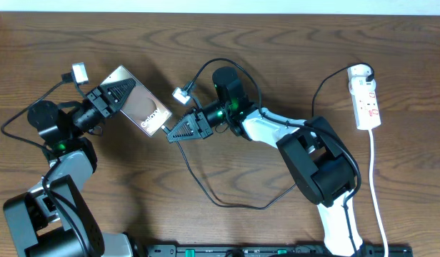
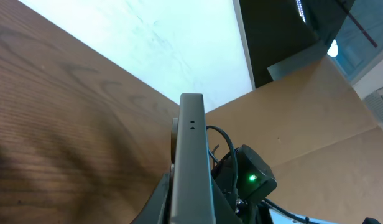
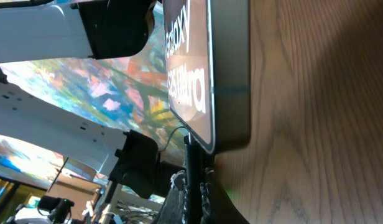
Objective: Plug charger to phone and switch on socket
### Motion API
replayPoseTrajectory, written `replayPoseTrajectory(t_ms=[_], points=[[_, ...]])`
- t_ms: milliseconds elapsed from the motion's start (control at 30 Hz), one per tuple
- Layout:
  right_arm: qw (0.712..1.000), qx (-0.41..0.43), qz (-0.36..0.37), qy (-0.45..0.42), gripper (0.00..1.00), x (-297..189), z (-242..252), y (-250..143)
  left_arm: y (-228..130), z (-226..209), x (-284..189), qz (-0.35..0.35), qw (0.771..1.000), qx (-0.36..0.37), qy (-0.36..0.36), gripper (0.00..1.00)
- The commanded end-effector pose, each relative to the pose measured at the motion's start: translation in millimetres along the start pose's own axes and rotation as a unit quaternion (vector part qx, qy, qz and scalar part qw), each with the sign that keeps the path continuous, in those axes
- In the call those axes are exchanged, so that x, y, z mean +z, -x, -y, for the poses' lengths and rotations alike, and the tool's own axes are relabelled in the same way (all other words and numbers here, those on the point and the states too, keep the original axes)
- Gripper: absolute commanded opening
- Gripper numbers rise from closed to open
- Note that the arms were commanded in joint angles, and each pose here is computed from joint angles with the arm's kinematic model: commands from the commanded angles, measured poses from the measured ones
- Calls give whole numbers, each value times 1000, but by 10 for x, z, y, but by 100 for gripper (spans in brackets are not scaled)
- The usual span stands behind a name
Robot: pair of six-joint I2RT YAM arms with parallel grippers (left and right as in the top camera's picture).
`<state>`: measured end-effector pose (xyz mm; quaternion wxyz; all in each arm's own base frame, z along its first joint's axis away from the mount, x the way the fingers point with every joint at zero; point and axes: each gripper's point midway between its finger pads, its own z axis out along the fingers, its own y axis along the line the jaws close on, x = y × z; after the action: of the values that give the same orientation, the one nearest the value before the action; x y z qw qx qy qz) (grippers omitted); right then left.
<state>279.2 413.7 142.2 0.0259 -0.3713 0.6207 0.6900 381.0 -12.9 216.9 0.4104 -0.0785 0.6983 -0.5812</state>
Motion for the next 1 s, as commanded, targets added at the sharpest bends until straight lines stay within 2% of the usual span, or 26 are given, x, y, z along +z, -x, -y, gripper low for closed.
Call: replayPoseTrajectory(t_ms=[0,700,967], points=[[998,-17,43,-47,1,-41,100,235,-286,167,38,-78,996,6,-41,7],[997,-30,60,-50,1,-49,62,347,-326,189,99,-83,996,6,-44,7],[996,-42,66,-52,1,-54,53,382,-415,233,78,-109,992,5,-57,7]])
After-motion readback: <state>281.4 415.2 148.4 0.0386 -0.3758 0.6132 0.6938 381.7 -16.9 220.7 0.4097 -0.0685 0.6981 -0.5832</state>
